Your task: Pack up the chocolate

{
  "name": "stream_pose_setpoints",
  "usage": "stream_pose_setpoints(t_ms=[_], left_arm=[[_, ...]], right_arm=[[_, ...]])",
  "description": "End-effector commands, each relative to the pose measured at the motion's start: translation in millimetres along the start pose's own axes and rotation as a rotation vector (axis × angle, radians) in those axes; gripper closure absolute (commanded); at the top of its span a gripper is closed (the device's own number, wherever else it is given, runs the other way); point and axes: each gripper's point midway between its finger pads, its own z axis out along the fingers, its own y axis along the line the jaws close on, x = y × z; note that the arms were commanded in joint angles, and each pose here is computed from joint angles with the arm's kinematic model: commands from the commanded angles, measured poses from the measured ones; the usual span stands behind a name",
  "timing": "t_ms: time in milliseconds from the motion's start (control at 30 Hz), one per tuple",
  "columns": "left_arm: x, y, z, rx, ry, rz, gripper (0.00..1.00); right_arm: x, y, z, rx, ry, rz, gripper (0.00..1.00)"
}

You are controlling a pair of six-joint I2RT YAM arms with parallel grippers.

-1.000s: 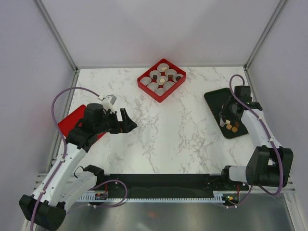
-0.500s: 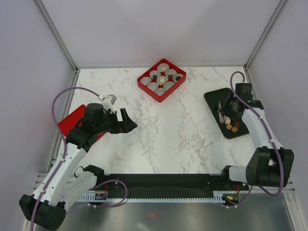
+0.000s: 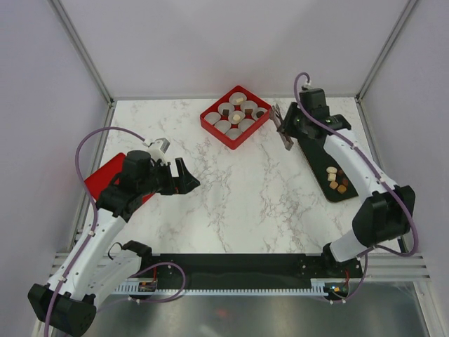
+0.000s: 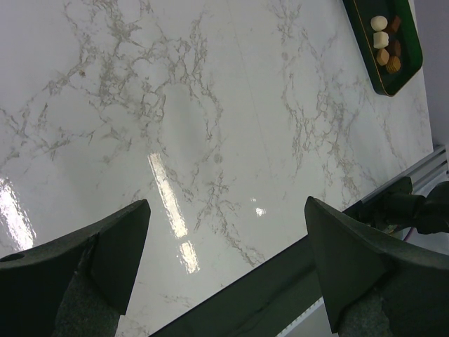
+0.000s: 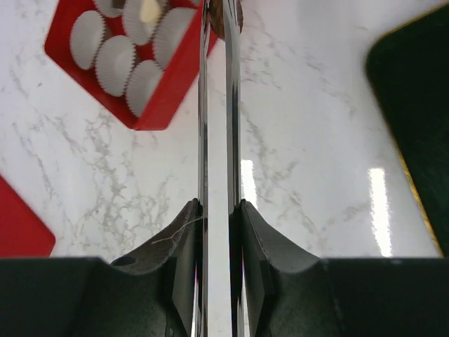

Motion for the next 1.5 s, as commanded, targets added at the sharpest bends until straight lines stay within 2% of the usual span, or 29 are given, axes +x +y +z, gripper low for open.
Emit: stream_pose_setpoints(t_ms=[0, 100, 267, 367, 867, 1467], left_arm=[[-5, 0, 1, 0.01, -0.024, 0.048, 0.0], [-5, 1, 1, 0.008, -0.023, 0.048, 0.0], [-4, 0, 1, 0.011, -0.022, 0.048, 0.0], [-5, 0, 0, 0.009, -0.028, 0.049, 0.0], [-5, 0, 0, 0.012, -0.025, 0.049, 0.0], [-5, 1, 1, 0.007, -0.025, 0.048, 0.0]], right_arm=[[-11, 64, 12, -0.113, -0.047, -0.04, 0.65], [-14, 104, 26, -0.162, -0.07, -0.091, 0.65], [0, 129, 57, -0.169, -0.034, -0.138, 0.65], [9, 128, 76, -0.147, -0.011, -0.147, 0.65], [28, 100, 105, -0.033, 0.015, -0.193, 0.64], [26, 94, 110, 0.001, 0.005, -0.21, 0.56]])
